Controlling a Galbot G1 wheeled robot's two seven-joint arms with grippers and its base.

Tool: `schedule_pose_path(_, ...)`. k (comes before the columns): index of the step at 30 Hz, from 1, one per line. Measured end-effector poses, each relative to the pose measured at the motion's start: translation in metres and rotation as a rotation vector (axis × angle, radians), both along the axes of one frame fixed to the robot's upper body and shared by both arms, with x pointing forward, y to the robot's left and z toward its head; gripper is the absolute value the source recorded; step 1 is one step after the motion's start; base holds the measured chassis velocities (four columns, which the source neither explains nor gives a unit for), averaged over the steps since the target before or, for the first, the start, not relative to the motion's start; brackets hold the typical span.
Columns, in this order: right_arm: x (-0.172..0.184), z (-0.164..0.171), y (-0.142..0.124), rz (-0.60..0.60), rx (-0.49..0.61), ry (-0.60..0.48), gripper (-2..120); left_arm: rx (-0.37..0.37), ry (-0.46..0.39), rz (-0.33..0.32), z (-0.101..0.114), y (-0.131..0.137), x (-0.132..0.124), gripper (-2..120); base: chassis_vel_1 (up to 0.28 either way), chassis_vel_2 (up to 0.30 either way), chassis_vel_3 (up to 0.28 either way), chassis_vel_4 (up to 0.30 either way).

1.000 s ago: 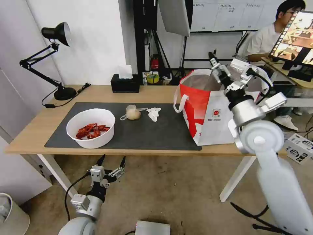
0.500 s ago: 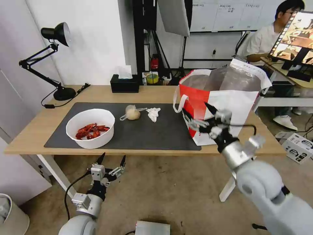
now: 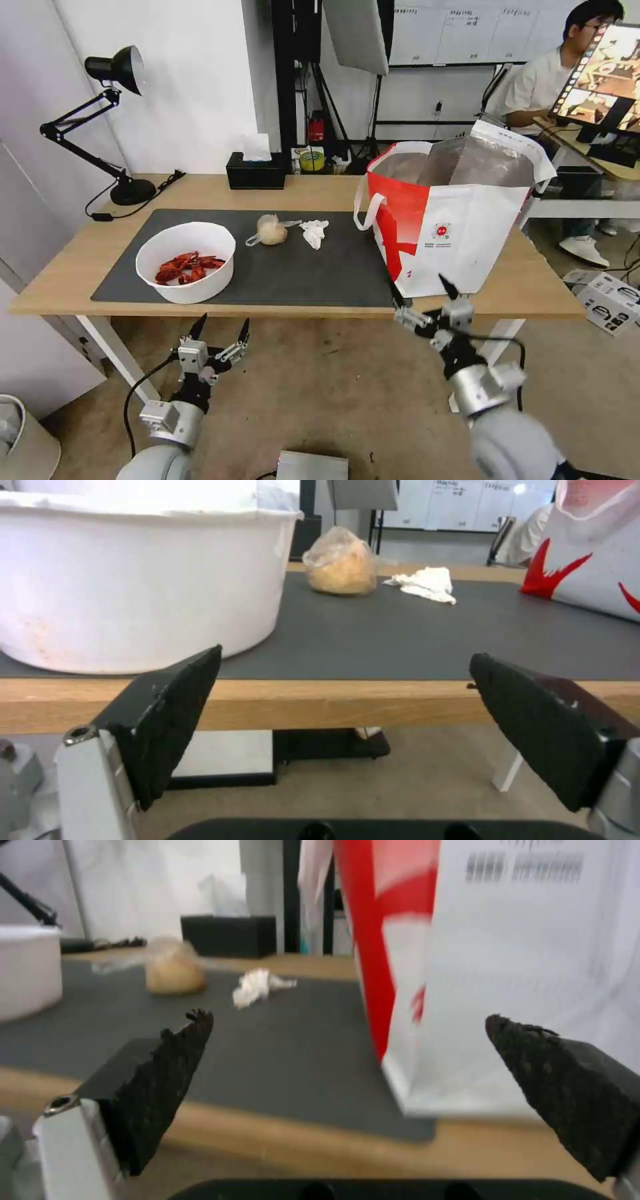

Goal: Pick up the trash from the table and place it into the takeout bag.

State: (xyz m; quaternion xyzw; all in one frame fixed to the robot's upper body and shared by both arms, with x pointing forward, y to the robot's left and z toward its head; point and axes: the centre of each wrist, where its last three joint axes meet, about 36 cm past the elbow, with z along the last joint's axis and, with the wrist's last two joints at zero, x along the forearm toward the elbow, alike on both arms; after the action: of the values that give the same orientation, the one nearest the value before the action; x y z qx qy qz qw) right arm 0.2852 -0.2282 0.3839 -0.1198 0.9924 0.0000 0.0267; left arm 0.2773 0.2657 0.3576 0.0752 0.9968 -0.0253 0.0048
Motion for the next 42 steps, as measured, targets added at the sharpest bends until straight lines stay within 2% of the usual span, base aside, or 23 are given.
schedule_pose_path(6,-0.017,-0.037,0.012,-0.037,0.008,0.042,100,0.006,-0.004,0.006,0.000,0.002,-0.002,100,0.000,0.000,0.000,0.000)
schedule_pose_path(29,-0.020,-0.039,0.017,-0.057,0.028,0.053,100,0.005,-0.007,0.010,-0.001,0.002,-0.003,100,0.000,0.000,0.000,0.000)
schedule_pose_path(36,-0.009,-0.027,0.022,-0.043,0.043,0.040,100,0.004,-0.006,0.011,-0.002,0.003,-0.003,100,0.000,0.000,0.000,0.000)
schedule_pose_path(42,0.020,0.005,0.027,-0.011,0.124,0.050,100,0.005,-0.008,-0.008,-0.004,0.000,0.003,100,0.000,0.000,0.000,0.000)
